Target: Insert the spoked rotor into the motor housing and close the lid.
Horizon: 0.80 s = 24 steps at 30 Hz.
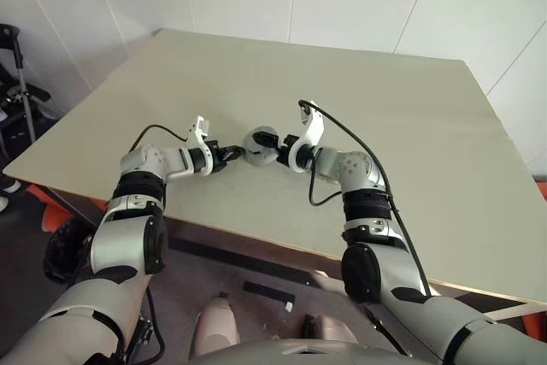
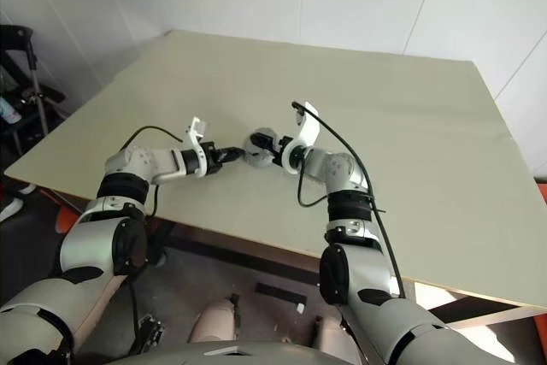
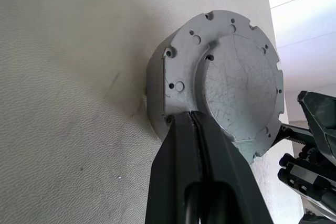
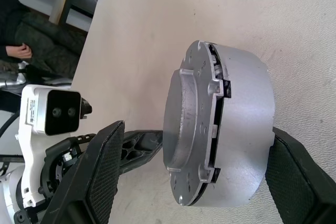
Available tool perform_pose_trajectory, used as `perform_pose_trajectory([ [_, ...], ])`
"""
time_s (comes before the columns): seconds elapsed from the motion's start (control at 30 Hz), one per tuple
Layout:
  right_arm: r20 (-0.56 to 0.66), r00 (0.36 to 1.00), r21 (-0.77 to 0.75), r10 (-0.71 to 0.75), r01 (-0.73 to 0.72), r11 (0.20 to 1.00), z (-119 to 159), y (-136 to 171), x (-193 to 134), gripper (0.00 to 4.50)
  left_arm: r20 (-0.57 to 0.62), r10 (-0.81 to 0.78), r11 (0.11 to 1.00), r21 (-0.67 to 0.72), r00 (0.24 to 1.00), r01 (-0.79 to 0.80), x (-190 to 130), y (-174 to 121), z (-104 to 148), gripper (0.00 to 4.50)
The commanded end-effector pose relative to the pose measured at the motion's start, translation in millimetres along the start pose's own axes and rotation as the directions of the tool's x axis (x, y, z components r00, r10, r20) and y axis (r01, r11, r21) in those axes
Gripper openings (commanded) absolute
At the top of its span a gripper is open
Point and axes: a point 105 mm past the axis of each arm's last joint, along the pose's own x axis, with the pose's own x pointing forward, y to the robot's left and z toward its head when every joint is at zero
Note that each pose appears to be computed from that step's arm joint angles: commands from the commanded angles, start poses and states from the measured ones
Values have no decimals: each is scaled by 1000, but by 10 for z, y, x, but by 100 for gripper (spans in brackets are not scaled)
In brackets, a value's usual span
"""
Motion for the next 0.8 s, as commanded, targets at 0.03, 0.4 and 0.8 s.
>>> perform_pose_trajectory([
  [0.03,26,995,-16,94,-93,996,85,296,66,448,40,-13,999,38,999,12,-49,-72,139,0],
  [0.4,8,995,-10,102,-102,995,27,304,135,448,51,-8,999,40,999,6,-93,-53,168,0],
  [0.8,51,989,8,139,-139,990,107,348,119,326,52,-8,999,42,999,6,-89,-52,166,0],
])
